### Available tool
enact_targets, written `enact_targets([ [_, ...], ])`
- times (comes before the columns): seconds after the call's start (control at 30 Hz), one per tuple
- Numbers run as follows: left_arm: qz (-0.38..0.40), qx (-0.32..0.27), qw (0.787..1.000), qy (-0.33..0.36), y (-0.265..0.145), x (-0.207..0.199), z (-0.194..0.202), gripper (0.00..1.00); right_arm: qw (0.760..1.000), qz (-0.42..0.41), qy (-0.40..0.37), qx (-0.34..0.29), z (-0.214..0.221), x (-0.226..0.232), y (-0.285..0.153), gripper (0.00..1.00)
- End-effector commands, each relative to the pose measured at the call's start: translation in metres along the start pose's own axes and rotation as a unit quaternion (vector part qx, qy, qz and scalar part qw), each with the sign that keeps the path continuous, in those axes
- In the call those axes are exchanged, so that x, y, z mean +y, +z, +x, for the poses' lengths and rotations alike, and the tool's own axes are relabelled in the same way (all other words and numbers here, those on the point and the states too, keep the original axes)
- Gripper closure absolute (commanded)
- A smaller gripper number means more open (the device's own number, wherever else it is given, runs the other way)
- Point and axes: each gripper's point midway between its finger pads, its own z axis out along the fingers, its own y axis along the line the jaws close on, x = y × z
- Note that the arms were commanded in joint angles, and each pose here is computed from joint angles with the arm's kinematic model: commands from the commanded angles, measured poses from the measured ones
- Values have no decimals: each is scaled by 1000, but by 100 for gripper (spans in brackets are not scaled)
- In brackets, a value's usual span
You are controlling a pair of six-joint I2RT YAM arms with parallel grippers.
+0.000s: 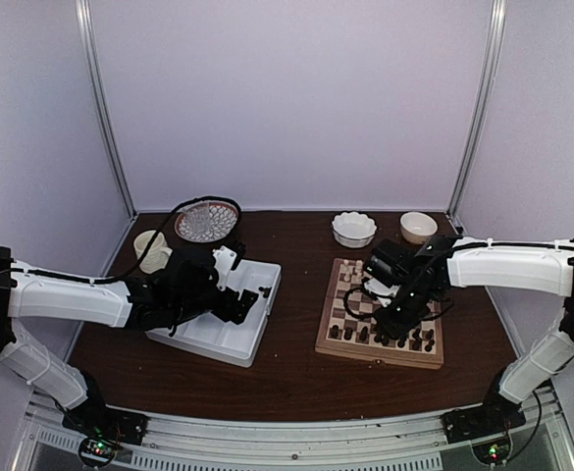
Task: Set up the chess pieces on the board
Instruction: Adjust the queen at d8.
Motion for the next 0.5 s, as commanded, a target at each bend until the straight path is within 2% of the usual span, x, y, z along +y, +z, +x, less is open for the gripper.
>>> enact_targets([
  [0.0,8,-19,1000,0,-2,-4,-16,10,1000,25,7,3,9,-9,-2,83],
  [0.47,8,-21,1000,-1,-3,-4,-18,10,999,28,16,2,13,-11,-6,83],
])
